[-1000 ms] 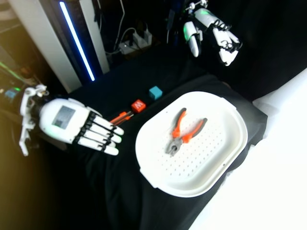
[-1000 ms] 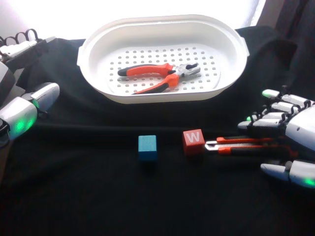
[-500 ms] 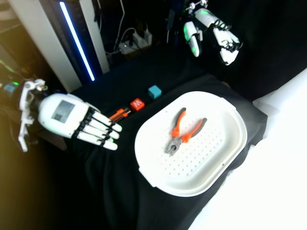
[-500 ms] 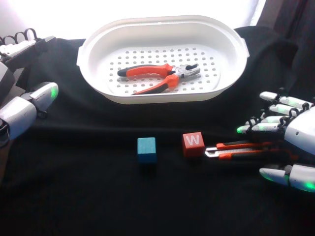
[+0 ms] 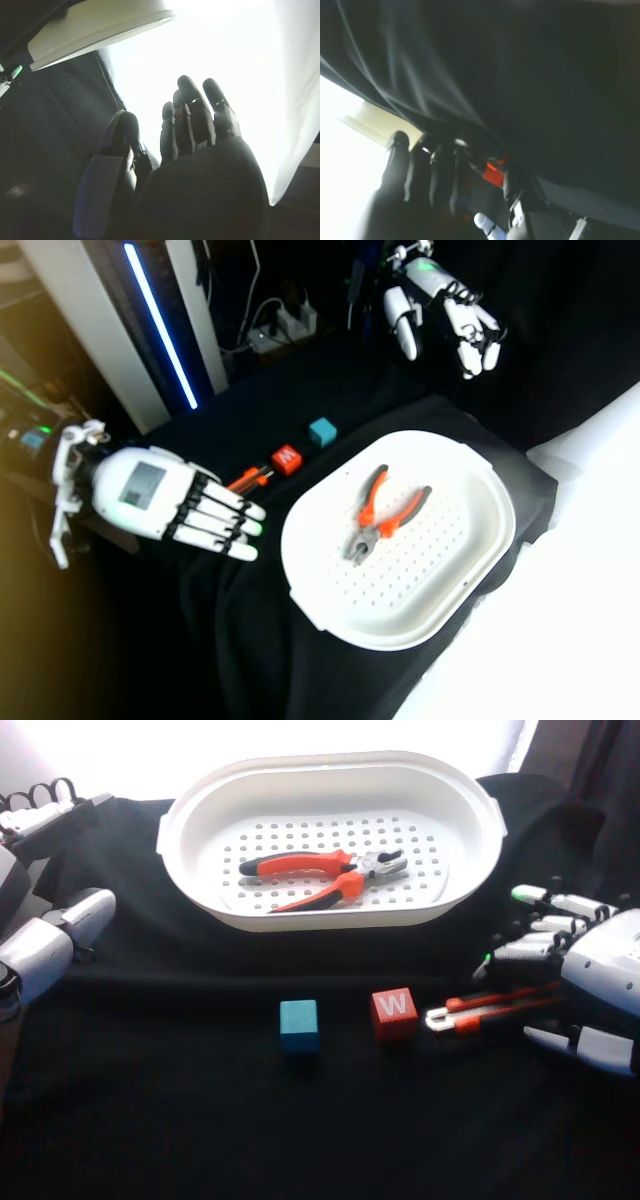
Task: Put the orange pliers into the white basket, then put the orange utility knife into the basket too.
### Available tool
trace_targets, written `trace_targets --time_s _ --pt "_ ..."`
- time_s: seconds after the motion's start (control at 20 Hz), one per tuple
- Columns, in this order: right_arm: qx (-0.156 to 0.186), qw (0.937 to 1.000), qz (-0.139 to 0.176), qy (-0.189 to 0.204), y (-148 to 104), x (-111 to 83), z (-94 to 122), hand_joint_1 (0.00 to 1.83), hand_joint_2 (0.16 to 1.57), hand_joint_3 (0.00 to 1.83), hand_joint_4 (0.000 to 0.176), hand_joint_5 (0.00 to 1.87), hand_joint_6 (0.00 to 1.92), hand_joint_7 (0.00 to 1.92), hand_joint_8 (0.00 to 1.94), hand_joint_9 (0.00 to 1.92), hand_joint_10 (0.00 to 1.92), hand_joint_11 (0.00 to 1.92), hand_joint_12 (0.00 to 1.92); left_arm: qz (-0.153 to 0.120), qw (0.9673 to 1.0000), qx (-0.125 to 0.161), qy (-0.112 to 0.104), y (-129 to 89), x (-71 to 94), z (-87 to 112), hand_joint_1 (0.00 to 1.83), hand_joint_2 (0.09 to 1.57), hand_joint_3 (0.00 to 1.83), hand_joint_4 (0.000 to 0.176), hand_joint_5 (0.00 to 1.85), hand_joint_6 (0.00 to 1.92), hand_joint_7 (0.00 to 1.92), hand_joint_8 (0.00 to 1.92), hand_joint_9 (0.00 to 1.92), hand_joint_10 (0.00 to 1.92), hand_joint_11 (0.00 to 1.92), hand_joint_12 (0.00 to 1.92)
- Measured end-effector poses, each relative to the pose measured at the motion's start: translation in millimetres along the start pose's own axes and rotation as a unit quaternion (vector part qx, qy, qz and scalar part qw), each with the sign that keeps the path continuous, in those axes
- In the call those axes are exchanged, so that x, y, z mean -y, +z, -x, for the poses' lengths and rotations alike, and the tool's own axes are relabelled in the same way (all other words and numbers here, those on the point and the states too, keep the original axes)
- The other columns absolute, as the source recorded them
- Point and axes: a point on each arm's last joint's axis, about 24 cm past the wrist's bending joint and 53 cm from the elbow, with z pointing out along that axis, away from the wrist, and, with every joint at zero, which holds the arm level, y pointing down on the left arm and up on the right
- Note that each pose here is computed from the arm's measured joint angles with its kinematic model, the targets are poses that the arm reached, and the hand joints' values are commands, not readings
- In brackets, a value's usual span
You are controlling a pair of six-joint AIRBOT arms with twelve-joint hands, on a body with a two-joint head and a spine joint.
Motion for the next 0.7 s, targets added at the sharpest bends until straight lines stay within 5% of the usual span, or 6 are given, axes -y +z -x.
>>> trace_targets --time_s 0.15,0.35,0.55,0.65,0.7 --pt "0.003 1.0 0.001 -0.001 0.0 -0.2 1.7 1.09 1.33 0.0 0.0 0.53 1.6 0.69 1.6 0.49 1.78 0.31 1.92 0.001 1.0 0.002 0.0 0.1 -0.5 1.1 0.56 1.47 0.0 0.0 0.29 0.0 0.35 0.0 0.23 0.66 0.0 1.02" --pt "0.003 1.0 0.001 -0.001 0.0 -0.2 1.8 1.1 1.33 0.0 0.0 0.55 1.57 0.68 1.61 0.5 1.81 0.35 1.92 -0.001 1.0 0.001 -0.002 -0.6 1.4 0.3 0.6 1.48 0.0 0.0 0.3 0.0 0.35 0.0 0.21 0.7 0.0 0.95" --pt "0.005 0.9999 0.006 -0.01 -1.8 -8.8 5.1 1.07 1.35 0.0 0.017 0.54 1.64 0.62 1.66 0.44 1.83 0.29 1.92 0.001 1.0 0.0 0.0 -2.5 -0.3 -0.5 0.58 1.48 0.0 0.0 0.29 0.0 0.35 0.0 0.21 0.73 0.0 1.06" --pt "0.006 0.9999 0.007 -0.012 -4.2 -10.8 6.8 1.07 1.35 0.0 0.009 0.57 1.59 0.6 1.7 0.46 1.9 0.34 1.92 0.001 1.0 0.001 0.0 -2.5 -0.4 0.0 0.55 1.47 0.0 0.0 0.28 0.0 0.34 0.0 0.22 0.7 0.0 1.04" --pt "0.008 0.9999 0.008 -0.012 -4.3 -11.5 8.6 1.04 1.38 0.01 0.022 0.53 1.7 0.54 1.75 0.49 1.92 0.45 1.92 0.001 1.0 0.001 0.0 -2.5 -0.2 -0.1 0.56 1.48 0.0 0.0 0.29 0.0 0.34 0.0 0.24 0.69 0.0 1.1"
